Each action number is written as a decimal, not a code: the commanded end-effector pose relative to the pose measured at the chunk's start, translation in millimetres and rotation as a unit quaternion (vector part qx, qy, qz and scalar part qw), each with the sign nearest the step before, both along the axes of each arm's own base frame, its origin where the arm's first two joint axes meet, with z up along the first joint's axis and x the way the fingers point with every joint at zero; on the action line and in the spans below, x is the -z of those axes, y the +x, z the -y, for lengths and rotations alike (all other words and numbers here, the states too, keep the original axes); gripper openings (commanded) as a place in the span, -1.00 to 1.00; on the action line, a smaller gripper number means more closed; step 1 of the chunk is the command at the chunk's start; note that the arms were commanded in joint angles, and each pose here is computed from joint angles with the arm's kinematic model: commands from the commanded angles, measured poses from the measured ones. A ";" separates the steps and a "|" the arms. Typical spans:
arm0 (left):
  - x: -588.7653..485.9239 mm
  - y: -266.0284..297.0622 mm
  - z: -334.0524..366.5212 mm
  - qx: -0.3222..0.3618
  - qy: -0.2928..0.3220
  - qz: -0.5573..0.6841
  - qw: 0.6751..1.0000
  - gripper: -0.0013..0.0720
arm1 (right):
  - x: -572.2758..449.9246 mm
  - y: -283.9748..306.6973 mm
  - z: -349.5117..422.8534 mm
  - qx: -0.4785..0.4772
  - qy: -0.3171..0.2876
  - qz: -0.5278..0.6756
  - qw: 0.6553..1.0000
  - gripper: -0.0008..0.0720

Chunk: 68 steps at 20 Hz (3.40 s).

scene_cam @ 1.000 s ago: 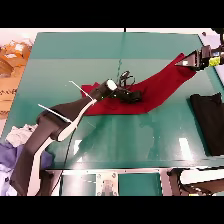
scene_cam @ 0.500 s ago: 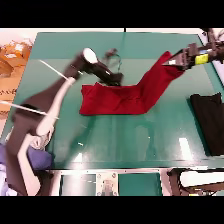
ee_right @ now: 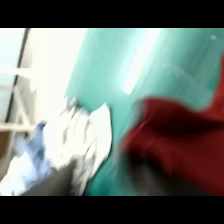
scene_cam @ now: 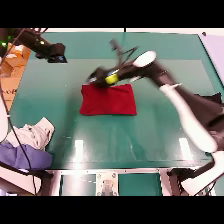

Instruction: Fold the shirts.

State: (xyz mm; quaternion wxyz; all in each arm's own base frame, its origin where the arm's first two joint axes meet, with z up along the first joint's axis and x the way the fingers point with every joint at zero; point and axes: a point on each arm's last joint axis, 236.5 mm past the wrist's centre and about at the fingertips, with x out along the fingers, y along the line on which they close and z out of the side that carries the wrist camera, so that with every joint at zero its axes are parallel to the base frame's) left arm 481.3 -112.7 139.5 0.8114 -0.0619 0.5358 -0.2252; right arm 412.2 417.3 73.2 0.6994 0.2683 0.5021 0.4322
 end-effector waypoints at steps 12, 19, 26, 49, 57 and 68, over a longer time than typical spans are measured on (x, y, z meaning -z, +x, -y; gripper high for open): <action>-0.8 -11.0 -33.3 -0.011 0.014 -0.015 1.000 -0.89 | 44.7 76.8 233.6 0.128 -0.147 -0.012 0.981 -0.91; -1.6 -8.7 -33.3 -0.016 0.012 -0.012 1.000 -0.89 | 151.4 20.4 272.8 0.086 -0.154 -0.104 0.979 0.63; -1.3 -9.5 -33.3 -0.016 0.012 -0.014 1.000 -0.89 | 155.9 18.6 150.8 0.047 -0.088 -0.077 0.992 0.54; 0.4 -14.5 -33.2 -0.015 0.012 -0.026 0.999 -0.89 | -149.1 52.9 675.2 0.603 -0.019 0.066 0.795 -0.92; 0.7 -15.4 -33.2 -0.015 0.012 -0.028 0.999 -0.89 | -104.5 15.6 722.1 0.648 -0.010 0.011 0.762 -0.92; 3.1 -22.9 -33.0 -0.016 0.012 -0.047 0.999 -0.89 | -92.8 -90.1 720.4 0.687 -0.124 -0.120 0.705 -0.92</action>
